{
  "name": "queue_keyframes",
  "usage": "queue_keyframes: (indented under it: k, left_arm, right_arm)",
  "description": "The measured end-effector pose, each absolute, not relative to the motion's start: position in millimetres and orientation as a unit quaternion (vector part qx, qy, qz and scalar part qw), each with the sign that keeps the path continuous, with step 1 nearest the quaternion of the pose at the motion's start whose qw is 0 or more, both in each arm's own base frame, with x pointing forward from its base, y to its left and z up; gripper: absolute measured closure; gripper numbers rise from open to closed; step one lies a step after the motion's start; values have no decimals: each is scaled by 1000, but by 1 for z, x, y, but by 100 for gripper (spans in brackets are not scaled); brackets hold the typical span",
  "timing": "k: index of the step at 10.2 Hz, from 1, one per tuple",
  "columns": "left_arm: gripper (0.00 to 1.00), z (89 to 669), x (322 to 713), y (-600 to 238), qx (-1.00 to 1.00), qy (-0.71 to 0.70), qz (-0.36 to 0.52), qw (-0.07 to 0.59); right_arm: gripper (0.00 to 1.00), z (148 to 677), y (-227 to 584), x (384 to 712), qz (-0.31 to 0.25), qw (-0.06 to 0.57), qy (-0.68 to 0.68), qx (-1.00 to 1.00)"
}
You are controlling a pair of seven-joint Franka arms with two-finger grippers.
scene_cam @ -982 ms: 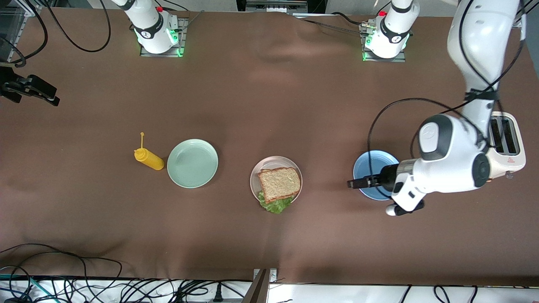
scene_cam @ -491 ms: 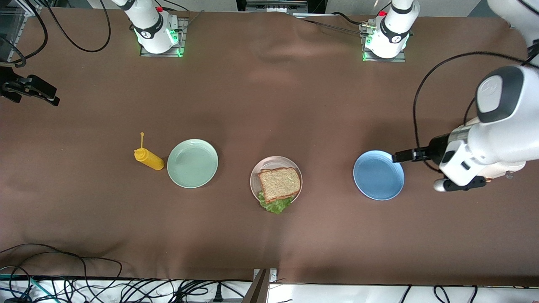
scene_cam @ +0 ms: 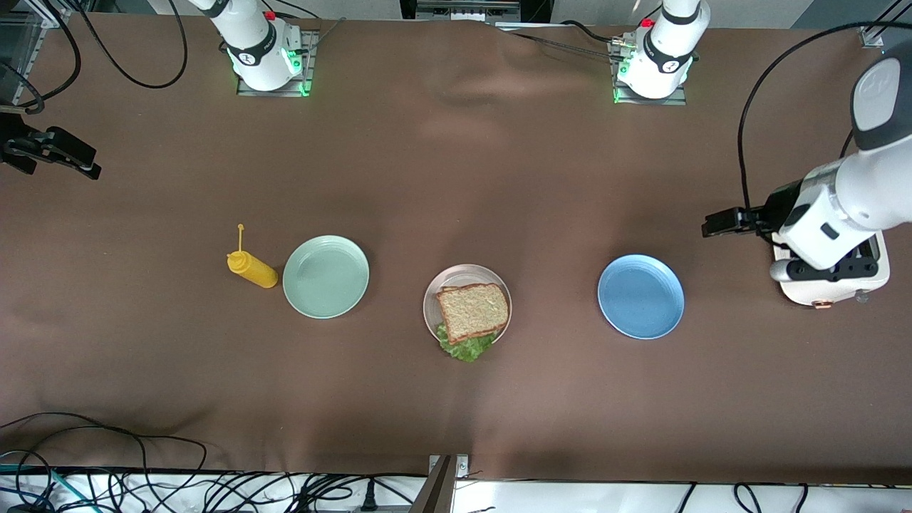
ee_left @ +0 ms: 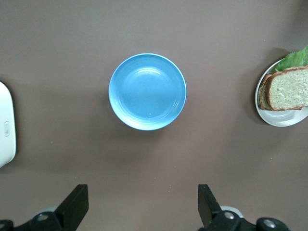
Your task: Make sandwich on beige plate with both arms
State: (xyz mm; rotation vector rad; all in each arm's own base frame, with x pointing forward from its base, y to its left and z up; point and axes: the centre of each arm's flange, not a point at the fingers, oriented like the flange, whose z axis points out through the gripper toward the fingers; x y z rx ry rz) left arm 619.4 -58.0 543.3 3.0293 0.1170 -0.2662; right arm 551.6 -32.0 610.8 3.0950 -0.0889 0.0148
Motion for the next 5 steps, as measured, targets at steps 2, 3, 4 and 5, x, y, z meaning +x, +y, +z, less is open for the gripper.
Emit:
queue_keyframes:
  k: [2, 3, 4, 5]
  left_arm:
    - [0, 563, 600, -52, 996, 31, -76, 32]
    - [0, 570, 590, -49, 997, 28, -73, 28]
    - [0, 575, 583, -47, 997, 28, -73, 27]
    - [0, 574, 579, -45, 996, 27, -78, 27]
  right_arm:
    - [0, 611, -32, 552, 5, 23, -29, 999]
    - [0, 611, -32, 552, 5, 23, -29, 999]
    - [0, 611, -32, 552, 5, 23, -29, 999]
    - [0, 611, -32, 552, 5, 23, -29, 999]
